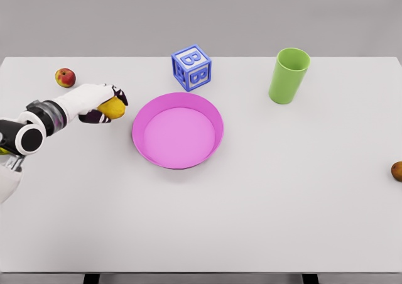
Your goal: Put the lemon on the plate with left arm
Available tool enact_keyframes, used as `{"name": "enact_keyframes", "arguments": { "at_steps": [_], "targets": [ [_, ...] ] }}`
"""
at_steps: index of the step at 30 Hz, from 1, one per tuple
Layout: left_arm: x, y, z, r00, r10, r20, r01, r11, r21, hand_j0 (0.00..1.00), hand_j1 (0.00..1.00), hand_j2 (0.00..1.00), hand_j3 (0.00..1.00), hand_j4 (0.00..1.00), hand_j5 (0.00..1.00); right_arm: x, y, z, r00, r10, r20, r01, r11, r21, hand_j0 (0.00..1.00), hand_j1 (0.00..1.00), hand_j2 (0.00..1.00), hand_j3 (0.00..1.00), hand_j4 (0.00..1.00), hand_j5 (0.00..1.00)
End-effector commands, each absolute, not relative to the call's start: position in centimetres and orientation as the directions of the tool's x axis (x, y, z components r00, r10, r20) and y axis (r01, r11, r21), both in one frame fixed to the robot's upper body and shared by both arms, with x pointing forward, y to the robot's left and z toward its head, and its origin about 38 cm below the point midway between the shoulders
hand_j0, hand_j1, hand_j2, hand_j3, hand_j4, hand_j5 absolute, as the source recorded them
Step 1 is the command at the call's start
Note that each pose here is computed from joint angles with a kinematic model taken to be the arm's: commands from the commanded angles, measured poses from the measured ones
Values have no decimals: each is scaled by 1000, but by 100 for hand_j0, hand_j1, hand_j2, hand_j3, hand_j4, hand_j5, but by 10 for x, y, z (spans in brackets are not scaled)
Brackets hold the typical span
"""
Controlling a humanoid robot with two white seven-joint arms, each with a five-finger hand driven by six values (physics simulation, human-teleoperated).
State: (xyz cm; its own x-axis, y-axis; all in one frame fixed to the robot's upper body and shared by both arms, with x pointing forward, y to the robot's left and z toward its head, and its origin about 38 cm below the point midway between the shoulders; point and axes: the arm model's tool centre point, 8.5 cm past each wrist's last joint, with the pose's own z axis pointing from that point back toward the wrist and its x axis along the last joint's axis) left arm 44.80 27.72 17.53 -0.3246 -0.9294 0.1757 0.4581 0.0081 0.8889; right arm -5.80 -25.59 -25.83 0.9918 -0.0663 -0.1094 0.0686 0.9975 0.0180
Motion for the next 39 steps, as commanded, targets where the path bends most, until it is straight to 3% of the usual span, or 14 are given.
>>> {"name": "enact_keyframes", "arguments": {
  "at_steps": [1, 39],
  "targets": [
    [448, 276, 177, -328, -928, 176, 453, 9, 891, 53, 53, 53, 53, 53, 53, -58, -256, -258, 992, -66, -109, 68, 998, 18, 100, 100, 100, 100, 100, 100],
    [428, 222, 204, -473, -859, 196, 369, 8, 929, 52, 52, 52, 52, 52, 52, -58, -256, -258, 992, -66, -110, 68, 997, 18, 100, 100, 100, 100, 100, 100]
  ]
}}
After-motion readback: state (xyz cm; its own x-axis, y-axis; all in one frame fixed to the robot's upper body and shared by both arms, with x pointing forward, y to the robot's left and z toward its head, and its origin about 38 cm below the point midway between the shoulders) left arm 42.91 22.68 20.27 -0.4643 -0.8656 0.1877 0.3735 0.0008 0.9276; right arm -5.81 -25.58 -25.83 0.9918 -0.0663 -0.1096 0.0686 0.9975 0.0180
